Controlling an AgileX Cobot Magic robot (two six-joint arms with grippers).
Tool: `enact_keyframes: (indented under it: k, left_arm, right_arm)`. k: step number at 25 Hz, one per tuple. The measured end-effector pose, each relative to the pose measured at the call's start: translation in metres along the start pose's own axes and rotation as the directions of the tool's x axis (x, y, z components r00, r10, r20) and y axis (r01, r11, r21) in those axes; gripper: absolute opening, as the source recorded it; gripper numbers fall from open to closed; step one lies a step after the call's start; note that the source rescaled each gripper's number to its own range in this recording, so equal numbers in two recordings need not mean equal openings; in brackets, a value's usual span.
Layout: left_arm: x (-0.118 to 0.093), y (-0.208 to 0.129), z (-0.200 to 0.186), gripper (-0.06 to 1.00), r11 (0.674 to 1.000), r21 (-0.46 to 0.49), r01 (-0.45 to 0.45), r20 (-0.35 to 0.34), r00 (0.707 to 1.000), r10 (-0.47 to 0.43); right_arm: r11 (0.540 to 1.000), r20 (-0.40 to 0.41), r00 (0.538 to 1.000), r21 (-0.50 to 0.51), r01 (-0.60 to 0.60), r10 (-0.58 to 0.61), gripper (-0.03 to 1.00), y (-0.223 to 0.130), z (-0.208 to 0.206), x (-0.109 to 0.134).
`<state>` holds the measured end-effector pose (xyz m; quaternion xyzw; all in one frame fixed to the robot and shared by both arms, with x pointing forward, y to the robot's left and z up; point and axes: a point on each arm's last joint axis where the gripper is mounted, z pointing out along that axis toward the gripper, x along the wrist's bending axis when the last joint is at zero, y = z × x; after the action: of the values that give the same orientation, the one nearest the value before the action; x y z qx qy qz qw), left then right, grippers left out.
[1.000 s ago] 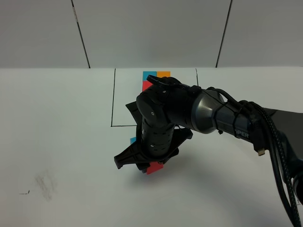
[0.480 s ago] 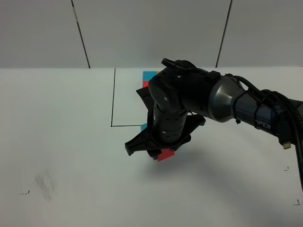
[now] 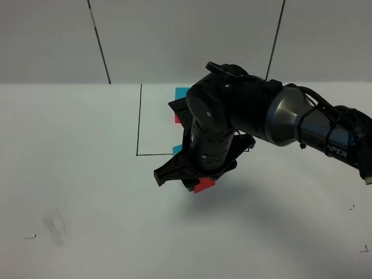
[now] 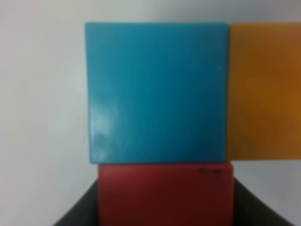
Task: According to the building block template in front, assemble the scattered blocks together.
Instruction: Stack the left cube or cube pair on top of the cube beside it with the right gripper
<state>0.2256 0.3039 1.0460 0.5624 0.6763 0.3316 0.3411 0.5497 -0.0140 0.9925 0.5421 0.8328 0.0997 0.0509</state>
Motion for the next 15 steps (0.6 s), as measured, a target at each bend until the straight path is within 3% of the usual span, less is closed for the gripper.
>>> enact_keyframes:
  k: [11, 15]
  left_arm:
    - [0.0, 0.0, 0.0, 1.0, 1.0, 0.0, 0.0, 0.0, 1.0, 0.0]
    - [0.0, 0.0, 0.0, 1.0, 1.0, 0.0, 0.0, 0.0, 1.0, 0.0]
  right_arm:
    - [0.999, 0.013, 1.0, 0.039, -0.01, 0.009, 0.2, -0.004, -0.001, -0.001]
    - [0.997, 0.015, 0.999, 0.056, -0.051, 0.05, 0.2, -0.002, -0.002, -0.013]
